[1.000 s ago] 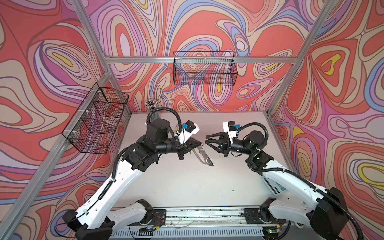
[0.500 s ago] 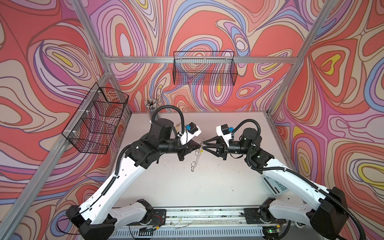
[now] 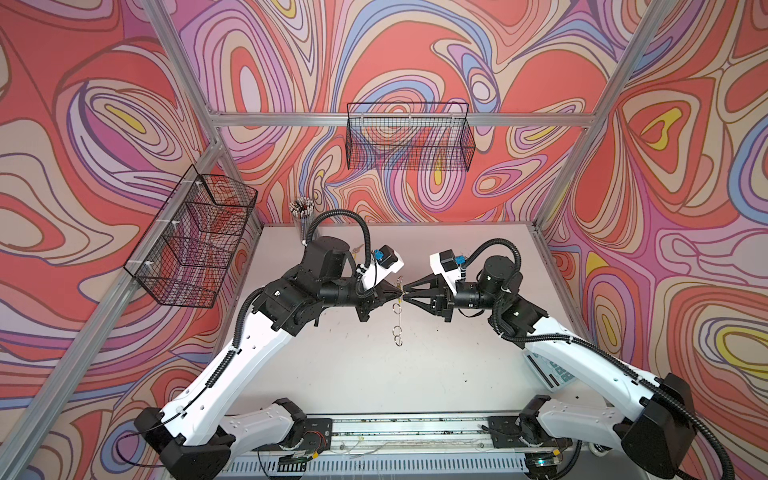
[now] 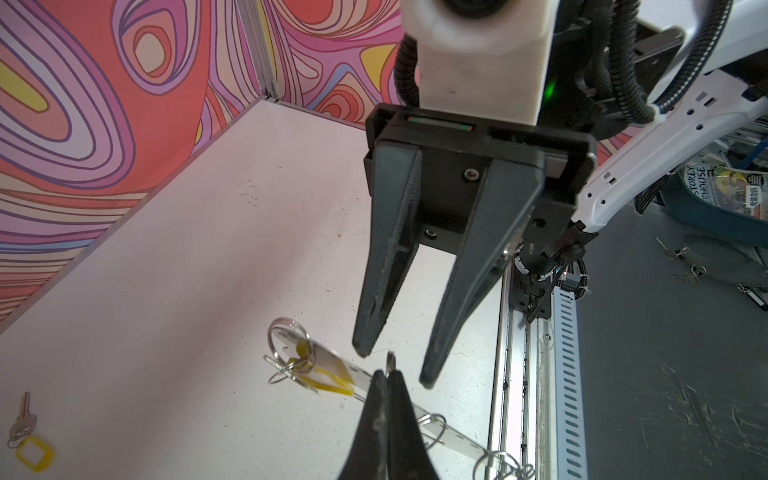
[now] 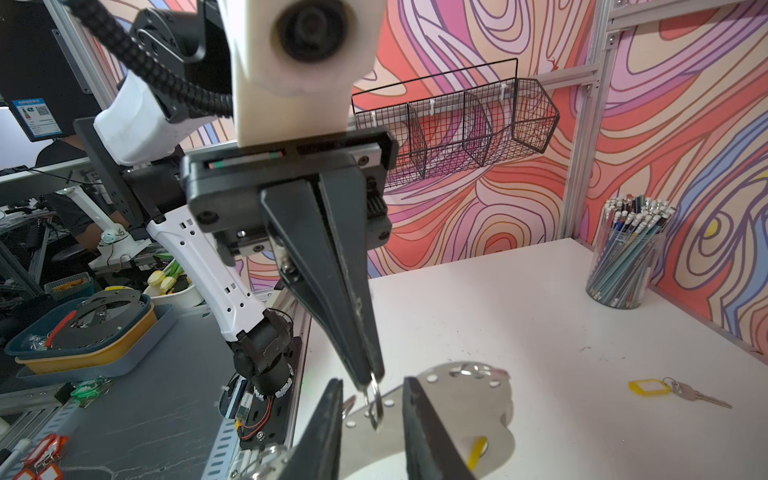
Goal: Put the keys on the keyring
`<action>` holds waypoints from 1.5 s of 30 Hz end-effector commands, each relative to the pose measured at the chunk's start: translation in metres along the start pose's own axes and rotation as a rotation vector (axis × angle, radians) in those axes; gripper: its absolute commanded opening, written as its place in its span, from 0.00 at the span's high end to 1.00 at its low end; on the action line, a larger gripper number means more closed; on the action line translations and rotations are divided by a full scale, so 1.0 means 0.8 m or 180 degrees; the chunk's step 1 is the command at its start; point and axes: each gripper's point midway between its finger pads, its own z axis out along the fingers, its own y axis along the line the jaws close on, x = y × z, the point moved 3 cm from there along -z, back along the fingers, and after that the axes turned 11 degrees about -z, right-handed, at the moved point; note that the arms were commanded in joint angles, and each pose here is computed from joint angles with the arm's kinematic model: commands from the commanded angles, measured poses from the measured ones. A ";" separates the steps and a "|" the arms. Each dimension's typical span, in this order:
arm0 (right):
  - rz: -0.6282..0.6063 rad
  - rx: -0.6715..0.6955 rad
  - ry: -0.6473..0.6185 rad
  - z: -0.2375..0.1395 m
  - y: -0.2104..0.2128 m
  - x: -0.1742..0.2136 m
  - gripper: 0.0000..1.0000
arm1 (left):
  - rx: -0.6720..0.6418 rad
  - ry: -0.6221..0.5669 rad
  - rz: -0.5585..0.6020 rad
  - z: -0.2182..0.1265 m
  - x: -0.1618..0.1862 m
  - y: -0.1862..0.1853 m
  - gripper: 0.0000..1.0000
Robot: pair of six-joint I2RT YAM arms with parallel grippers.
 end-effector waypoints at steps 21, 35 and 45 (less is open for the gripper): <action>-0.0128 0.0051 0.0143 0.000 0.002 0.006 0.86 | 0.0067 -0.0125 0.0107 -0.014 -0.014 -0.011 1.00; -0.0144 -0.0020 0.0031 0.000 0.006 -0.006 0.91 | 0.0204 -0.0035 0.0040 -0.005 -0.009 -0.013 1.00; -0.0066 -0.0203 -0.0040 0.006 0.011 -0.003 0.90 | 0.0318 -0.0029 0.0055 -0.002 -0.008 -0.017 1.00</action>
